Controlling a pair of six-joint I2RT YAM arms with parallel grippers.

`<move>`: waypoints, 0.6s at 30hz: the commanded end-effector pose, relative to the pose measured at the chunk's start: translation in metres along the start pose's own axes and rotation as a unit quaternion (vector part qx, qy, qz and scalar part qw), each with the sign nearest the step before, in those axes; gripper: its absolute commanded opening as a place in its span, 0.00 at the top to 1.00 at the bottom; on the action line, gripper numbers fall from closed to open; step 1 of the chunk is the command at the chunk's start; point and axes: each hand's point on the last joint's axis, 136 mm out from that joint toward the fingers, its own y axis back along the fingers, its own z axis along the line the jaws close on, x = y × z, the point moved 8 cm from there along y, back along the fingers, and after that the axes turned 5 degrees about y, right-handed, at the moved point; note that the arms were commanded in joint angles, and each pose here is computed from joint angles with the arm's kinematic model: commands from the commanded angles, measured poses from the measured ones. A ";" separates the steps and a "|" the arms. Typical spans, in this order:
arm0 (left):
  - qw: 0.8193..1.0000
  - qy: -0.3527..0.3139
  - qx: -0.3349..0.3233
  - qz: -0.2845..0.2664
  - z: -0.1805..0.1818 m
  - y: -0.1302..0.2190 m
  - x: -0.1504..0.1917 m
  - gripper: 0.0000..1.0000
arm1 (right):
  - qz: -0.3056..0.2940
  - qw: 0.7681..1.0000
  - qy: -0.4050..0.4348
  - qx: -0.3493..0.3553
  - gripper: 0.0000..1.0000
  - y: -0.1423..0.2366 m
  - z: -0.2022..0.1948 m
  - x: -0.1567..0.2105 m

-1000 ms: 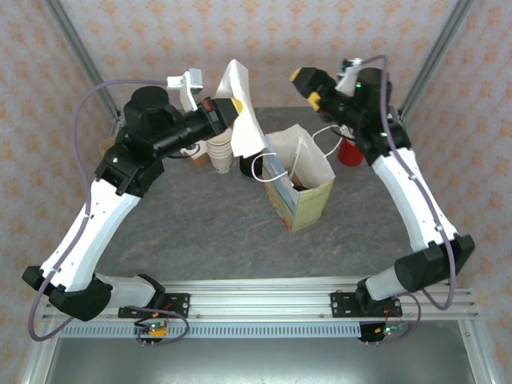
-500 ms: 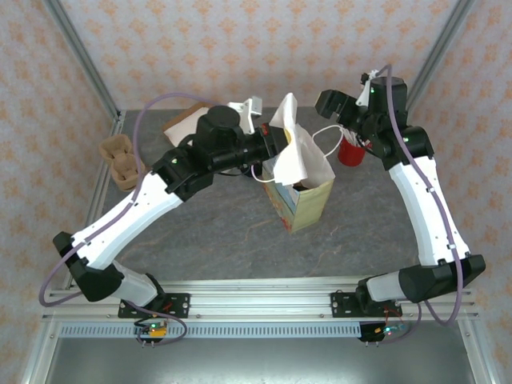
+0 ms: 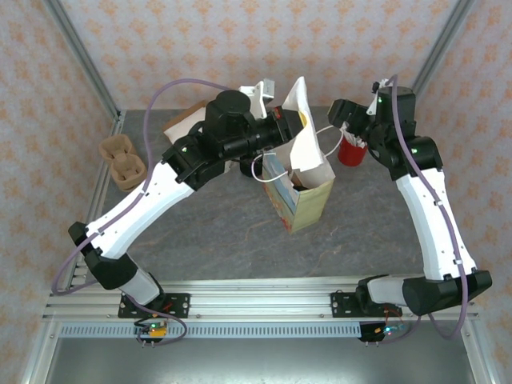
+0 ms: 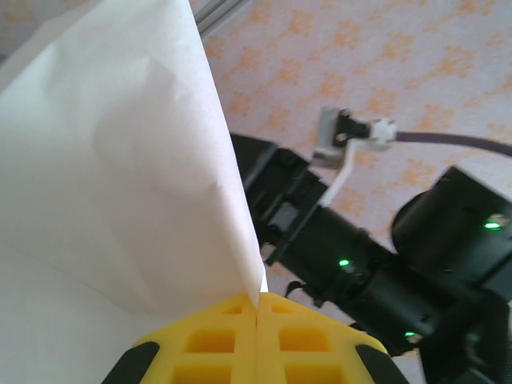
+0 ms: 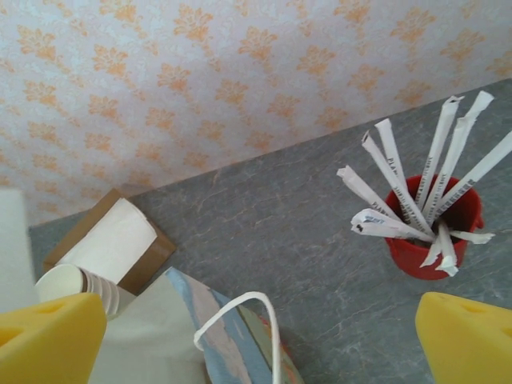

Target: Pack the takeout coffee

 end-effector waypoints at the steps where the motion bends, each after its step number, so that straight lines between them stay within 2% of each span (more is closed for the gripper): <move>1: 1.000 -0.004 0.013 -0.016 -0.011 0.009 -0.003 1.00 | -0.009 1.000 0.006 0.028 0.00 0.008 -0.010 0.000; 8: 1.000 0.007 -0.028 -0.008 0.014 0.000 0.007 1.00 | -0.013 0.999 0.011 0.042 0.00 0.012 -0.013 -0.001; 18: 0.997 -0.002 -0.079 -0.019 0.038 0.020 0.017 1.00 | -0.010 0.999 0.011 0.040 0.00 0.009 -0.013 0.000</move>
